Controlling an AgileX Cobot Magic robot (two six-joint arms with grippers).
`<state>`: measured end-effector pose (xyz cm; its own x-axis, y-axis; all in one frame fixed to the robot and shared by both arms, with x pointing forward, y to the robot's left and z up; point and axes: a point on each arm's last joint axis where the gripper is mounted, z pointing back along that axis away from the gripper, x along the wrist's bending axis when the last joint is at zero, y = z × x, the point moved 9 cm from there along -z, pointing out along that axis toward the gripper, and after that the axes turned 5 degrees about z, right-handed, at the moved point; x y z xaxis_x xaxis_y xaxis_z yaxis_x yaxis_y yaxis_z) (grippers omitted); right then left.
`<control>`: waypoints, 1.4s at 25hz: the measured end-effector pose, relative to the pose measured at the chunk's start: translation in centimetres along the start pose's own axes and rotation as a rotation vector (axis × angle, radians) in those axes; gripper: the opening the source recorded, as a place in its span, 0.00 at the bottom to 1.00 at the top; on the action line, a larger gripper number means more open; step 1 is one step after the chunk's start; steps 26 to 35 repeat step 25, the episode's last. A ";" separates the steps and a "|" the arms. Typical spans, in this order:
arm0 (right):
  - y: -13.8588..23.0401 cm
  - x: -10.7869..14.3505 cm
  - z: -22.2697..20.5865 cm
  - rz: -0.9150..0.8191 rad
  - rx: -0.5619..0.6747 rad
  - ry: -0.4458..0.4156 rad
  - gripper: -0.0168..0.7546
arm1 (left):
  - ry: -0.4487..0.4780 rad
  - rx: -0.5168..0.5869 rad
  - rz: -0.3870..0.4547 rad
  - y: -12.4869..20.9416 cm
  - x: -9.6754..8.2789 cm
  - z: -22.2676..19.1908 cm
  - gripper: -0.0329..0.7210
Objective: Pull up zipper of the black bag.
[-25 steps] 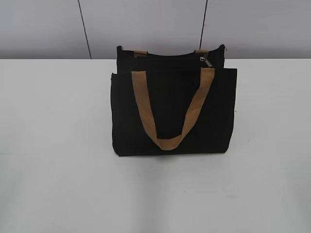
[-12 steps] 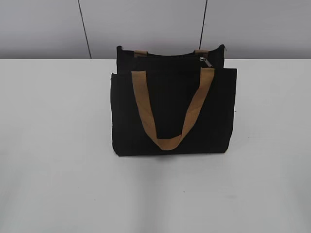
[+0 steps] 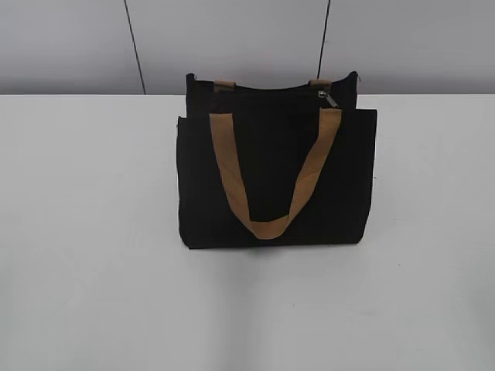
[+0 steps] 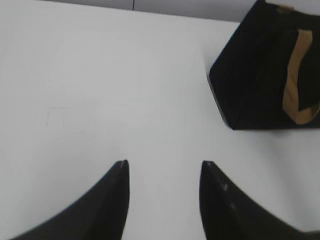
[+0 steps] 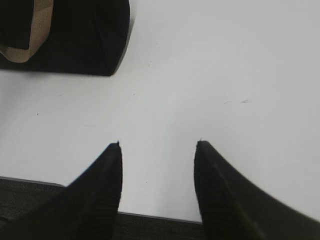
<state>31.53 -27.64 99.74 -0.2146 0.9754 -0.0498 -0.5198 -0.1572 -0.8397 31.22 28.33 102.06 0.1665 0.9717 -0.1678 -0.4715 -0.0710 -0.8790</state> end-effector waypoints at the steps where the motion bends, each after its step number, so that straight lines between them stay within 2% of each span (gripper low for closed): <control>1: 0.0 -0.1 0.0 -0.006 0.000 0.008 0.50 | -0.016 -0.019 0.011 0.0 0.2 0.3 0.50; 10: -0.1 0.0 0.7 -0.010 -0.060 0.023 0.50 | -0.139 -0.053 0.074 -0.2 1.1 0.5 0.44; 16: -0.1 0.0 0.7 -0.011 -0.060 0.025 0.50 | -0.144 -0.054 0.076 -0.2 1.2 0.5 0.43; 25: -0.1 0.0 0.7 -0.011 -0.060 0.024 0.50 | -0.144 -0.054 0.076 -0.2 1.2 0.5 0.37; 35: -0.1 0.0 0.7 -0.011 -0.060 0.024 0.50 | -0.144 -0.054 0.076 -0.2 1.2 0.5 0.37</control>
